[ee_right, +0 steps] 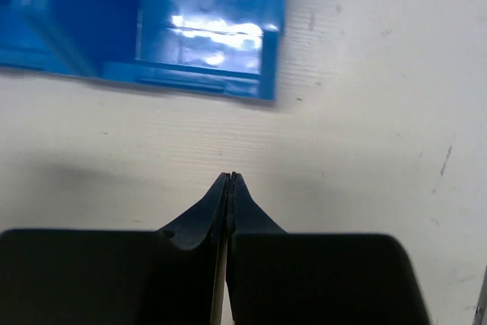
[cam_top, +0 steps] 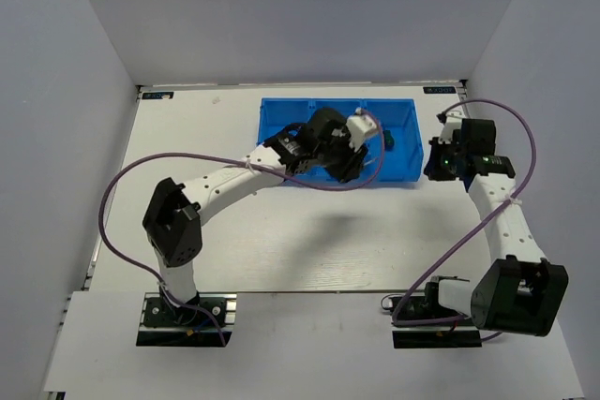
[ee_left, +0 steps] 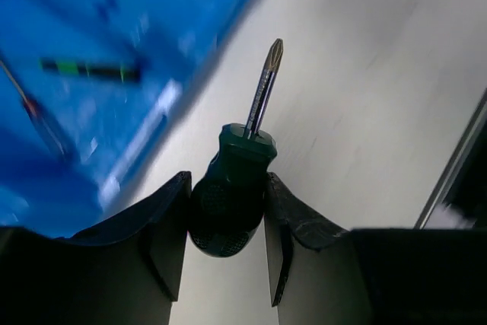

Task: Sort the tools into containers

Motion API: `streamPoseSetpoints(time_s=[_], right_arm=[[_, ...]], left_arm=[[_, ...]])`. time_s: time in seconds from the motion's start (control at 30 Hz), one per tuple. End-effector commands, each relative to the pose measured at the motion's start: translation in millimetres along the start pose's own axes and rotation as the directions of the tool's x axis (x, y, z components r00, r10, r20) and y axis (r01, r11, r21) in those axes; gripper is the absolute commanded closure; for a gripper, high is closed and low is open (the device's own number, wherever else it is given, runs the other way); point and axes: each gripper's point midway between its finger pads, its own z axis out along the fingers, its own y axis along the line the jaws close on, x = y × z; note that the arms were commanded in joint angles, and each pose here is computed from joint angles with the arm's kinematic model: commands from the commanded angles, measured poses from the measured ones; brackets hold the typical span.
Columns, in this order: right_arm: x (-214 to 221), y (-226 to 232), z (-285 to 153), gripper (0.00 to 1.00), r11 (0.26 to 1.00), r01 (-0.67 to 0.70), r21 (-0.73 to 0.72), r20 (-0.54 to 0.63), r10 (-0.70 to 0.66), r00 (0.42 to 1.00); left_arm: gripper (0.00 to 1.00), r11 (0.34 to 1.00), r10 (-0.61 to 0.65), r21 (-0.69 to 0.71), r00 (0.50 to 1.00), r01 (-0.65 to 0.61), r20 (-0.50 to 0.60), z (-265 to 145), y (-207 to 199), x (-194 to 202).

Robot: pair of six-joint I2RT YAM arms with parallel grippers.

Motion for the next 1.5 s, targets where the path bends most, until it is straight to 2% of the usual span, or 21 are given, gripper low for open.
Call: streamPoseSetpoints(time_s=[0.0,0.17,0.33,0.37,0.4,0.43,0.47,0.53,0.6,0.77,0.9,0.97,1.0,1.03,1.1,1.13,1.2,1.23,1.27,1.33,1.47], right_arm=[[6.2,-23.7,-2.5,1.0,0.992,-0.072,0.103,0.025,0.07,0.997],[22.1,-25.2,-13.3,1.0,0.99,-0.105,0.094,0.029,0.103,0.994],[37.8,-18.2,-19.3,1.0,0.989,-0.136,0.054,0.02,0.135,0.991],[41.5,-17.5,-22.0,1.0,0.989,-0.14,0.053,0.019,0.139,0.99],[45.8,-16.8,-22.4,0.95,0.988,-0.142,0.053,0.01,0.142,0.99],[46.9,-16.0,-23.7,0.73,0.988,-0.146,0.05,0.01,0.146,0.989],[50.2,-16.7,-22.9,0.6,0.987,-0.15,0.049,0.003,0.15,0.989],[53.2,-12.6,-22.4,0.39,0.988,-0.15,0.027,-0.008,0.15,0.989],[56.0,-7.0,-22.1,0.32,0.988,-0.153,-0.005,-0.017,0.153,0.988],[59.3,13.1,-19.6,0.2,0.981,-0.14,-0.132,-0.032,0.137,0.99],[65.8,25.9,-18.9,0.13,0.972,-0.065,-0.224,-0.037,0.058,0.998],[69.6,38.0,-21.5,0.1,0.954,-0.044,-0.297,-0.041,0.034,0.999],[75.2,40.4,-20.4,0.1,0.949,-0.026,-0.315,-0.046,0.012,0.999],[77.7,42.3,-20.0,0.1,0.944,-0.014,-0.33,-0.047,-0.001,0.999],[83.1,43.4,-16.2,0.1,0.942,-0.019,-0.336,-0.05,0.002,0.999],[84.4,40.1,-13.6,0.1,0.952,-0.042,-0.304,-0.065,0.023,0.998],[85.2,25.8,-9.0,0.1,0.972,-0.107,-0.208,-0.103,0.087,0.991],[80.1,23.6,-10.2,0.1,0.972,-0.155,-0.179,-0.107,0.137,0.985],[81.8,20.5,-8.6,0.1,0.973,-0.166,-0.158,-0.123,0.147,0.981],[73.8,13.1,-10.9,0.1,0.982,-0.14,-0.13,-0.114,0.126,0.985],[67.8,10.1,-12.8,0.1,0.985,-0.133,-0.113,-0.086,0.124,0.989]], left_arm=[[1.0,0.994,-0.098,0.056,0.982,0.09,0.164,12.8,1.0,-59.1],[1.0,0.977,-0.206,0.107,0.942,0.183,0.267,60.4,5.7,-113.5],[1.0,0.96,-0.273,0.136,0.918,0.243,0.286,105.7,16.9,-132.2],[0.92,0.959,-0.284,0.108,0.911,0.264,0.298,113.3,24.4,-134.2],[0.85,0.959,-0.284,0.099,0.91,0.266,0.302,115.5,26.5,-134.6],[0.75,0.959,-0.284,0.077,0.908,0.274,0.309,115.7,30.7,-134.8],[0.57,0.959,-0.284,0.077,0.908,0.274,0.309,115.7,30.8,-134.8],[0.39,0.958,-0.286,0.067,0.909,0.279,0.304,120.3,33.1,-130.7],[0.23,0.961,-0.276,0.072,0.913,0.266,0.302,120.2,32.0,-130.6],[0.15,0.966,-0.258,0.116,0.908,0.232,0.329,110.8,23.6,-144.4],[0.15,0.967,-0.253,0.143,0.886,0.213,0.388,75.2,14.9,-171.7],[0.24,0.971,-0.239,0.12,0.877,0.208,0.416,53.1,15.5,-179.9],[0.38,0.976,-0.215,0.079,0.874,0.201,0.436,28.9,18.1,-182.6],[0.74,0.978,-0.205,0.048,0.878,0.205,0.432,17.4,20.8,-179.2],[0.93,0.976,-0.182,-0.051,0.917,0.213,0.354,13.9,32.6,-136.3],[0.97,0.974,-0.173,-0.067,0.903,0.216,0.392,-22.6,29.7,-142.9],[0.78,0.962,-0.187,-0.136,0.936,0.235,0.297,-23.3,39.6,-80.6],[0.57,0.958,-0.187,-0.157,0.937,0.241,0.295,-33.6,40.6,-68.8],[0.2,0.954,-0.19,-0.173,0.94,0.245,0.282,-54.0,37.4,-45.9],[0.0,0.944,-0.201,-0.2,0.937,0.264,0.286,-74.7,37.3,-30.1],[0.0,0.909,-0.238,-0.255,0.912,0.331,0.334,-120.8,38.9,-2.4]])
